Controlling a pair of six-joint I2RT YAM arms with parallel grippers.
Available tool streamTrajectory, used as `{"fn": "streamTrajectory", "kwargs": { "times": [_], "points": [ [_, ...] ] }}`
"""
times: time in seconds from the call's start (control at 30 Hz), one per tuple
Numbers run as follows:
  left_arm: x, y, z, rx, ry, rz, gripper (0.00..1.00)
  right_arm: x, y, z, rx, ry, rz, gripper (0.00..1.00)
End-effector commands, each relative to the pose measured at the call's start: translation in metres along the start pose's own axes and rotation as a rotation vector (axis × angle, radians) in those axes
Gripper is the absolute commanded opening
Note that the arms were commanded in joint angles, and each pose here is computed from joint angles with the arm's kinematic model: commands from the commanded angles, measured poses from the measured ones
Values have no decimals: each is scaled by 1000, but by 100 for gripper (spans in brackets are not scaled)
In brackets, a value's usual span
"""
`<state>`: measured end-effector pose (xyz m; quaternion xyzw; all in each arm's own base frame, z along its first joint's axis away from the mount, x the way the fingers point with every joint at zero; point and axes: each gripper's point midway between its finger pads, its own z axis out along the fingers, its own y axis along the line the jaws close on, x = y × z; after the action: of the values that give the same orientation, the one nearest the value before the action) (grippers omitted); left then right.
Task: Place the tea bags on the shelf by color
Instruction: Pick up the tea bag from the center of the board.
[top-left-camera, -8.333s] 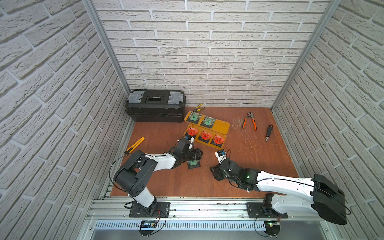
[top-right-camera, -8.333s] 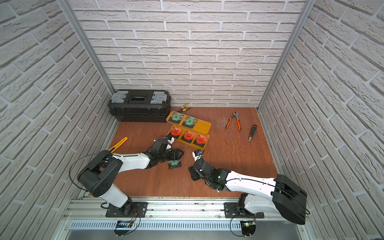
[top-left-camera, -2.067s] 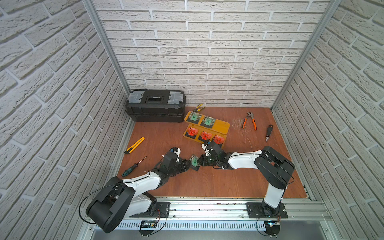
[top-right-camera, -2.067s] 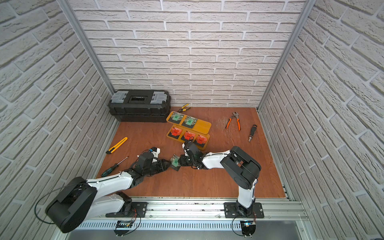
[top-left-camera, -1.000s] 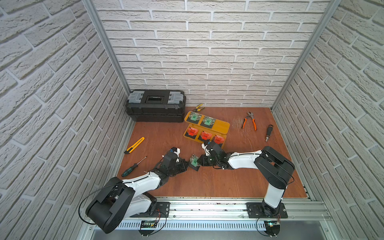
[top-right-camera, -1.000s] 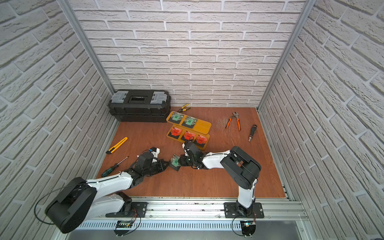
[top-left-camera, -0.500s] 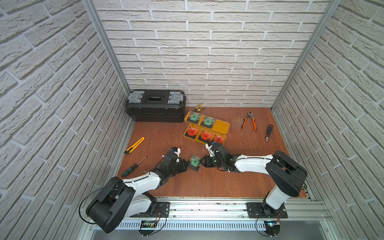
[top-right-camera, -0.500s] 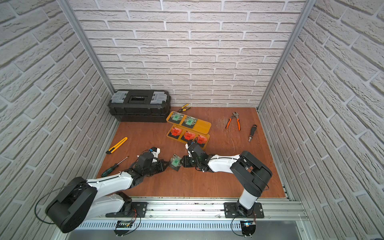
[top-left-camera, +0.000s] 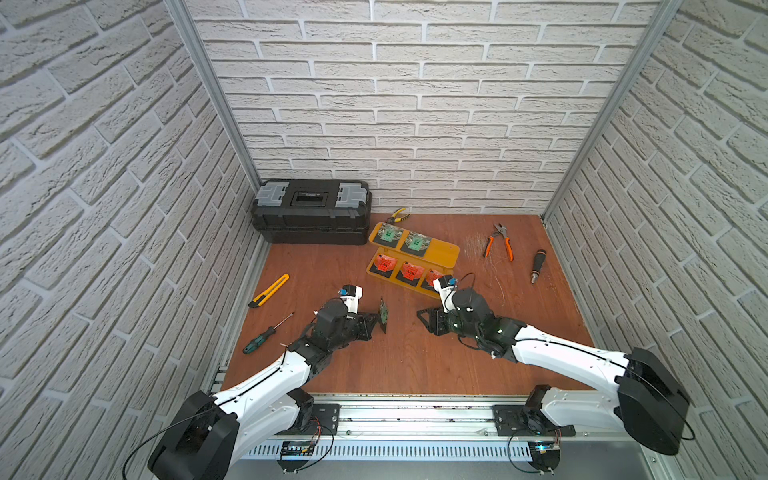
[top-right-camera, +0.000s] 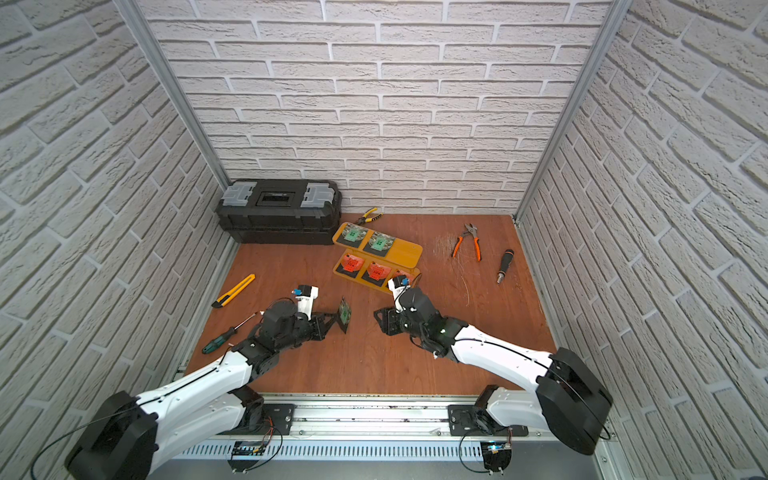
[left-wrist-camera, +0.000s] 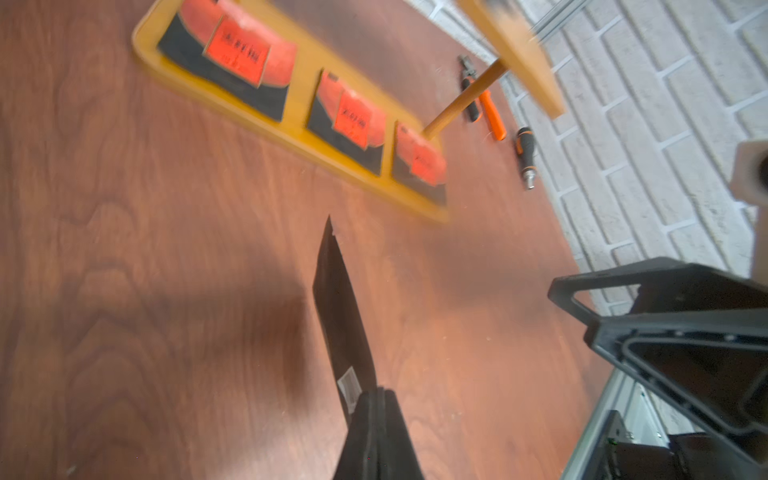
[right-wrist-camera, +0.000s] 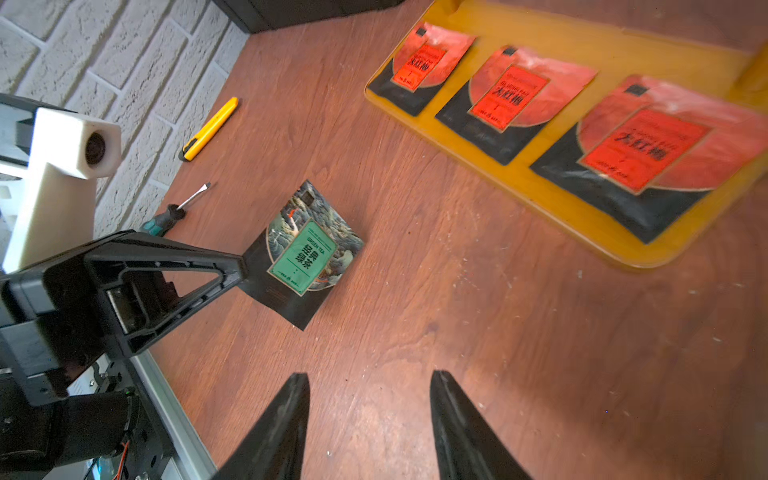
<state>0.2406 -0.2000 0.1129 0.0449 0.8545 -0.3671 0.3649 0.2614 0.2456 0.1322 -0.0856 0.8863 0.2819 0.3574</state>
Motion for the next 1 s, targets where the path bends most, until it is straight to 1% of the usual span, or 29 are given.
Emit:
{"fn": "streamTrajectory", "kwargs": {
  "times": [0.0, 0.13, 0.27, 0.47, 0.83, 0.97],
  "points": [
    [-17, -19, -7, 47, -38, 59, 0, -4, -21, -20, 91, -63, -33, 53],
    [-31, -33, -14, 75, -67, 78, 0, -6, -32, -42, 133, -116, -41, 55],
    [-45, -48, -17, 100, -87, 99, 0, -6, -40, -59, 171, -140, -55, 55],
    [-68, -76, -12, 129, -111, 149, 0, -1, -53, -79, 210, -174, -61, 56],
    [-114, -135, 24, 212, -131, 216, 0, 1, -70, -107, 249, -270, -17, 57],
    [-125, -150, 40, 227, -130, 235, 0, 2, -75, -113, 260, -293, -11, 57]
  ]
}}
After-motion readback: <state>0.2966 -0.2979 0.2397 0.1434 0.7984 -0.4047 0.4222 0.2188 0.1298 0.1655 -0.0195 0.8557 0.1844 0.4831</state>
